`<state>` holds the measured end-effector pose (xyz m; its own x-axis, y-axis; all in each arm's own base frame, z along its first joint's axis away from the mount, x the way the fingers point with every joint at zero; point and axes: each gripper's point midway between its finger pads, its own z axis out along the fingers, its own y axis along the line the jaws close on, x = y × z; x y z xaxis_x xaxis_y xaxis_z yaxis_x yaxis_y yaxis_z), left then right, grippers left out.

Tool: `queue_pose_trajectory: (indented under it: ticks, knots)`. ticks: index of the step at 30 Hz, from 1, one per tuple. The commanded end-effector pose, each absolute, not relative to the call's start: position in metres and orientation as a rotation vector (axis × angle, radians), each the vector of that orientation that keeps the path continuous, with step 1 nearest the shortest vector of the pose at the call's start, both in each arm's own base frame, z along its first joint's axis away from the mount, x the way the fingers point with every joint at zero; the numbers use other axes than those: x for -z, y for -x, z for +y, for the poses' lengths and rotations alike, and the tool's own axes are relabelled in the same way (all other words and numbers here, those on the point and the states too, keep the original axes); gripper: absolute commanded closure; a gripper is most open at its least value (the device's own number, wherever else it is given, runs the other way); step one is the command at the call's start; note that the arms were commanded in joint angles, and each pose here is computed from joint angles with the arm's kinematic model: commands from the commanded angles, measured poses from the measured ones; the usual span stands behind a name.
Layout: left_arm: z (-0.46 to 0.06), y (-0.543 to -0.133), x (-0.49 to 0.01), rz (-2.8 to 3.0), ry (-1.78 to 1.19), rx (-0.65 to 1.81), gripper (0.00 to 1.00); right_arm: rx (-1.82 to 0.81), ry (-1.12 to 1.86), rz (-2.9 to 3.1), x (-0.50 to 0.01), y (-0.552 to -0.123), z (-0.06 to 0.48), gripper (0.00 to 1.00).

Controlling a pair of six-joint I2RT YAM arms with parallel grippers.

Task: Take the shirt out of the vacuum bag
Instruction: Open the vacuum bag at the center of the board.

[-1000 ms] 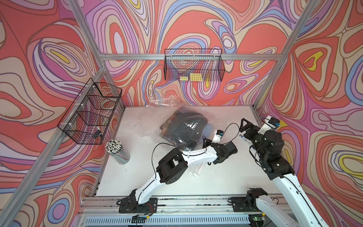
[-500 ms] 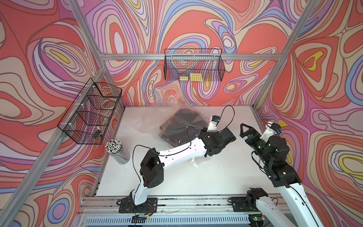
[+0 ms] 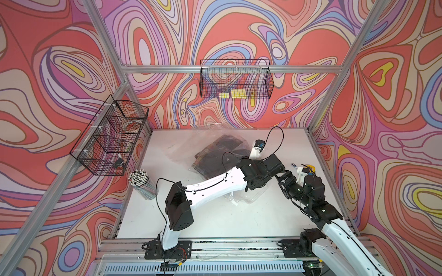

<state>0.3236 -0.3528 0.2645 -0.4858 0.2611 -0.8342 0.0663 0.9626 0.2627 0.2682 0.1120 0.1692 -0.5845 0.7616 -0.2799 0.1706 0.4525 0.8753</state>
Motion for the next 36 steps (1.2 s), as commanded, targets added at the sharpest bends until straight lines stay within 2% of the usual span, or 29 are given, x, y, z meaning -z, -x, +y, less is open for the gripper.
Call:
queue_pose_trajectory:
  ticks: [1, 9, 15, 22, 27, 32, 36]
  knots:
    - [-0.355, -0.323, -0.272, 2.067, -0.207, -0.217, 1.00, -1.259, -0.732, 1.991, -0.169, -0.273, 0.137, 0.02]
    - [-0.349, -0.321, -0.273, 2.070, -0.156, -0.196, 1.00, -1.313, -0.512, 2.015, -0.152, -0.298, 0.208, 0.02]
    - [-0.341, -0.318, -0.280, 2.050, -0.117, -0.160, 1.00, -1.293, -0.514, 1.976, -0.134, -0.333, 0.222, 0.02]
    - [-0.335, -0.317, -0.283, 2.037, -0.100, -0.136, 1.00, -1.418, -0.493, 1.877, -0.124, -0.367, 0.248, 0.02]
    - [-0.333, -0.317, -0.287, 2.032, -0.096, -0.131, 1.00, -1.437, -0.553, 1.871, -0.095, -0.380, 0.253, 0.02]
    - [-0.334, -0.316, -0.282, 2.041, -0.104, -0.131, 1.00, -1.480, -0.453, 1.835, -0.113, -0.383, 0.266, 0.02]
    - [-0.334, -0.316, -0.277, 2.049, -0.101, -0.130, 1.00, -1.404, -0.353, 1.847, -0.143, -0.380, 0.270, 0.02]
